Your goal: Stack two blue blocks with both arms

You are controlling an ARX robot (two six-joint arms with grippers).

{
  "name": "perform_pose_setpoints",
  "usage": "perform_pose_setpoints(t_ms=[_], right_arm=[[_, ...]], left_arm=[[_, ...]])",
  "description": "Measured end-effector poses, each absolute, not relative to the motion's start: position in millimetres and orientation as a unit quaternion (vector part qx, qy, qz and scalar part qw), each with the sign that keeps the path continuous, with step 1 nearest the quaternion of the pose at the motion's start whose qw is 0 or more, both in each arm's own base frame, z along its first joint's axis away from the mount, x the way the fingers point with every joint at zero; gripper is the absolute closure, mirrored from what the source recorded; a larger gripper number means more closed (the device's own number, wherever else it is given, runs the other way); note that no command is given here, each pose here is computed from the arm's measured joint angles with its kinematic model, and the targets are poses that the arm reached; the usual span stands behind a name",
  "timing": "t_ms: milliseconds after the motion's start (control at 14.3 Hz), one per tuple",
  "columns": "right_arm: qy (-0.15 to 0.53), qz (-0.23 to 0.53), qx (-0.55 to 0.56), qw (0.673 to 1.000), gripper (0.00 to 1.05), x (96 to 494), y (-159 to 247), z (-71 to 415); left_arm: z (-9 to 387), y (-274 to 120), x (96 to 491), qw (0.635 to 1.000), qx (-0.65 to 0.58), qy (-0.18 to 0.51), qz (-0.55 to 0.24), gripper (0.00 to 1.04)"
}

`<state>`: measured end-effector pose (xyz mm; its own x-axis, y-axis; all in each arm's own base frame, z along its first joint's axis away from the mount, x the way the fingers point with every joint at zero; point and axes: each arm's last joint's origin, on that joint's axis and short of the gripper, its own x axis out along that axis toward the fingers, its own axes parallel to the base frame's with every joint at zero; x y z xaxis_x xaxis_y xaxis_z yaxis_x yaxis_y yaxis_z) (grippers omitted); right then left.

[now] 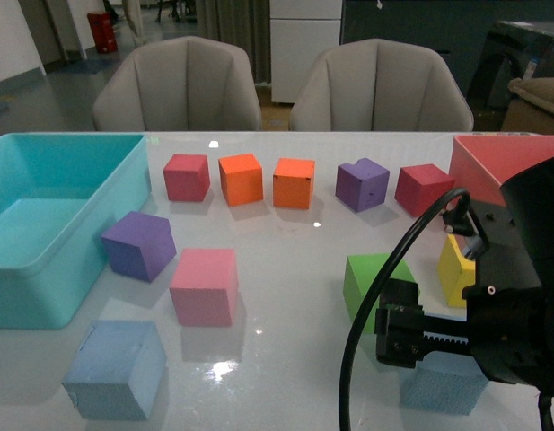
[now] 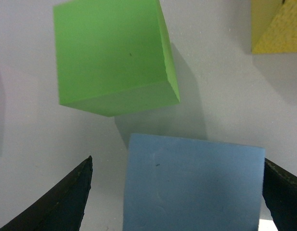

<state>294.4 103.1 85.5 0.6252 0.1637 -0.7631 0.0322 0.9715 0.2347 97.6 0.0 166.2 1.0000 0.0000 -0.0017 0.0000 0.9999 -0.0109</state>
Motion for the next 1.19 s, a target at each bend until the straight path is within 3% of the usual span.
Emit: perform_pose_setpoints(t_ms=[210, 421, 561, 701, 911, 1192], right_arm=[[0.452, 0.033, 0.106, 0.885, 0.06, 294, 105, 61], [0.455, 0.028, 0.11, 0.884, 0.42, 281, 95, 66], [0.41, 0.044, 0.126, 0.902, 0.56, 278, 89, 107], [0.375, 0.062, 0.131, 0.916, 0.58, 281, 96, 144], [0.321, 0.086, 0.11, 0.937, 0.59, 320, 133, 179], [0.358, 0.106, 0.064, 0.926, 0.59, 391, 193, 160]], left_arm=[[166, 0, 98, 1.0, -0.005, 0.001, 0.0, 0.07], [166, 0, 98, 1.0, -0.005, 0.001, 0.0, 0.07], [166, 0, 98, 1.0, -0.005, 0.001, 0.0, 0.07], [166, 0, 98, 1.0, -0.005, 0.001, 0.0, 0.07], [166, 0, 98, 1.0, -0.005, 0.001, 0.0, 0.07], [166, 0, 98, 1.0, -0.005, 0.001, 0.0, 0.07]])
